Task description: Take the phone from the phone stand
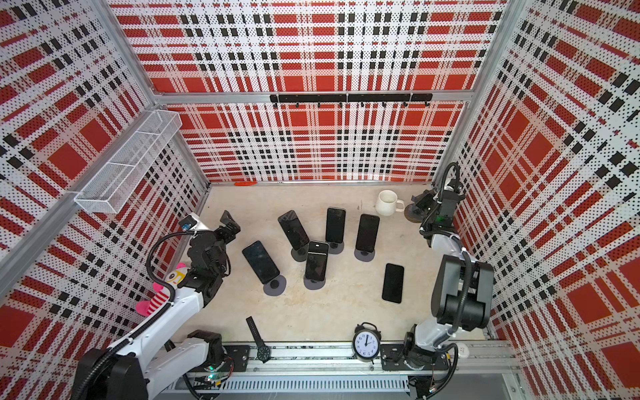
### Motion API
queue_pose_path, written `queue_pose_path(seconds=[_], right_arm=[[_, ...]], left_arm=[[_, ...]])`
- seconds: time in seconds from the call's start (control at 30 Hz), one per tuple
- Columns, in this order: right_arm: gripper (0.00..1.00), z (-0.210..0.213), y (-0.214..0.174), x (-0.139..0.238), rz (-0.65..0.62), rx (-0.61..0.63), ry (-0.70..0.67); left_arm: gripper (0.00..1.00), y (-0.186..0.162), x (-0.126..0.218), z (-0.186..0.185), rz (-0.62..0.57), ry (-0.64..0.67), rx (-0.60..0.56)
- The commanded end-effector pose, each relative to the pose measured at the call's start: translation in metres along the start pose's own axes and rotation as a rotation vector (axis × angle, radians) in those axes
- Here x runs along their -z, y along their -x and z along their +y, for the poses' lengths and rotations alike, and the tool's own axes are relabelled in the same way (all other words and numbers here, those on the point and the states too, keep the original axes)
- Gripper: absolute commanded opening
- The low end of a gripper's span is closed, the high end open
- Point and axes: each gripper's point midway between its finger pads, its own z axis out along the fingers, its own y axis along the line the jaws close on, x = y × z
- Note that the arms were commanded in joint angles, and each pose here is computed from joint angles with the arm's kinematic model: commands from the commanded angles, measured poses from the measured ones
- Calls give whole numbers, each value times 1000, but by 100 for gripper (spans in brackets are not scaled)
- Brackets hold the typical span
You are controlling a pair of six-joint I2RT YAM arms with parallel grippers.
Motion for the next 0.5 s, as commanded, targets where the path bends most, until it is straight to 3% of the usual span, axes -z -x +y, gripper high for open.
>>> queue_pose_path(seconds=[0.0, 0.47], right_arm=[[0, 8, 31, -13, -83, 59, 47], [0, -30, 28, -93, -22, -24, 147]], left_arm=[[98, 5, 3, -2, 3, -1, -11], [98, 23, 8, -2, 7, 79, -33]])
